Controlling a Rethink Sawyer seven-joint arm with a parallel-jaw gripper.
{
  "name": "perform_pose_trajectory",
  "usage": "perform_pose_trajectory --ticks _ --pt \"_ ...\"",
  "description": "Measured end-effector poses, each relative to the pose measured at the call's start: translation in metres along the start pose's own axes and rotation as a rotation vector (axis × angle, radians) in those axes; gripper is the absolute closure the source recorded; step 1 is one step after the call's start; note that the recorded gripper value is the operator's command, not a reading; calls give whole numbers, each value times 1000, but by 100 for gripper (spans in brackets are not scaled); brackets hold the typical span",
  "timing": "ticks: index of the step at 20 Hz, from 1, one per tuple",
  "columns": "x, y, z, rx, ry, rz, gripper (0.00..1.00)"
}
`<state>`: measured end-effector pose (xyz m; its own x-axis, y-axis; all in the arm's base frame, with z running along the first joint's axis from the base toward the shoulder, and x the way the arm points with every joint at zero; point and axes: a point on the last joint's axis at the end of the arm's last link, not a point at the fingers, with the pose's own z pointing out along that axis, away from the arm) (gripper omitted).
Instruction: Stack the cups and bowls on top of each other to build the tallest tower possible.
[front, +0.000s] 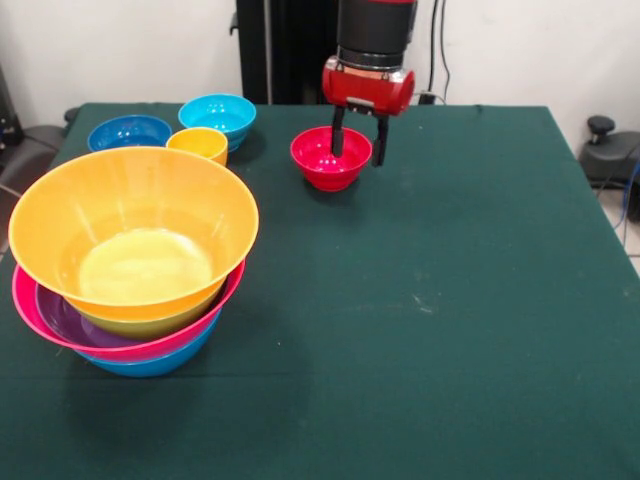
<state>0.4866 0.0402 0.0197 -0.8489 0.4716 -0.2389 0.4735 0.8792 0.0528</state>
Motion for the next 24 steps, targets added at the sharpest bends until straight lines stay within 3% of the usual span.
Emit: perform_pose_trajectory --ticks 5,20,23,24 --pt "-1 1 -2 -2 -2 0 0" --pt "41 -10 32 22 113 6 0" --pt "59 -15 44 31 150 6 0" --pt "66 -16 48 34 162 5 100"
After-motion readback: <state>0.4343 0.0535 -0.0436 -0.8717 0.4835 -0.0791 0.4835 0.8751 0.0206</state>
